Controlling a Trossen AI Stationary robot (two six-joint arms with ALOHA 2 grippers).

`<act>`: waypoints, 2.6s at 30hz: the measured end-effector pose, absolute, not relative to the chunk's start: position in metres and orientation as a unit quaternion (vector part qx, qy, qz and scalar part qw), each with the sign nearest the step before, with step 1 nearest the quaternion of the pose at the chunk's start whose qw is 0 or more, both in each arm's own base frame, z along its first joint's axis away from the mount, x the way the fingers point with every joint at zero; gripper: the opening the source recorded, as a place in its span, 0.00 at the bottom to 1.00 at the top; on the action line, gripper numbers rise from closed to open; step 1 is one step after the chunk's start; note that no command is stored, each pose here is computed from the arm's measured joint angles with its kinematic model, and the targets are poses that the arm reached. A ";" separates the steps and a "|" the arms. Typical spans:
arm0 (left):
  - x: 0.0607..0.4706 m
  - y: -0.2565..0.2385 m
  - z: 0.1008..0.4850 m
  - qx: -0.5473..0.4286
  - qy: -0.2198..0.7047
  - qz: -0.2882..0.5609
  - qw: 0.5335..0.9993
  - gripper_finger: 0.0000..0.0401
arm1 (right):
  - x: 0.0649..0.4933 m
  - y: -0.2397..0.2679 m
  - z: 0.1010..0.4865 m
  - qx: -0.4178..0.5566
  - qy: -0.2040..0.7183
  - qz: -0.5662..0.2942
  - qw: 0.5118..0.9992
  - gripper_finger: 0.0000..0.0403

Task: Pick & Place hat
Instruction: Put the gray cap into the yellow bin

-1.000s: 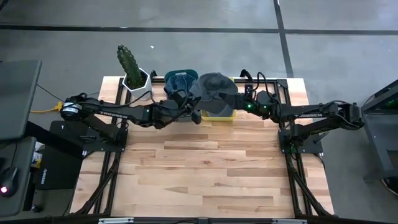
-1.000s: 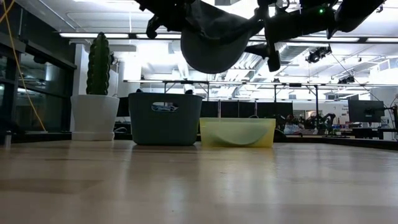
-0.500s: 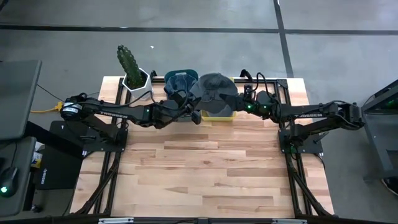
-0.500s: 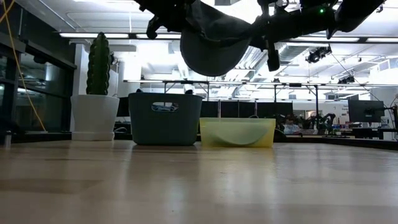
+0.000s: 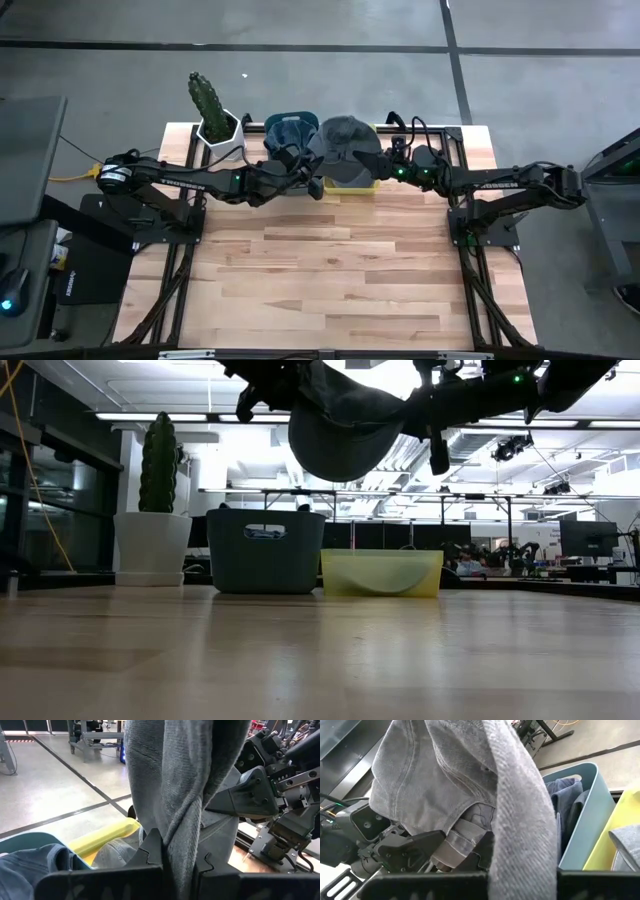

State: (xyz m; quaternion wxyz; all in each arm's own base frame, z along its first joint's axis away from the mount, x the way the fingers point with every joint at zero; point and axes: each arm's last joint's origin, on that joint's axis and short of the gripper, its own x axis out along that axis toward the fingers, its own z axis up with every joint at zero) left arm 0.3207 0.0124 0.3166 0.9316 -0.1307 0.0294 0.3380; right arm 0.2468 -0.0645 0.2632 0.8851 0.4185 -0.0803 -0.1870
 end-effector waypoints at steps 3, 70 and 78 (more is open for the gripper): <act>0.321 0.012 0.317 -0.131 0.029 0.338 0.932 0.03 | 0.247 -0.064 0.263 0.418 -0.080 -0.185 0.886 0.02; 0.228 0.013 0.336 -0.177 0.166 0.353 0.904 0.68 | 0.205 -0.133 0.278 0.434 0.132 -0.163 0.876 0.01; 0.206 0.011 0.299 -0.250 0.108 0.337 0.901 0.68 | 0.188 -0.147 0.295 0.400 0.192 -0.199 0.874 0.01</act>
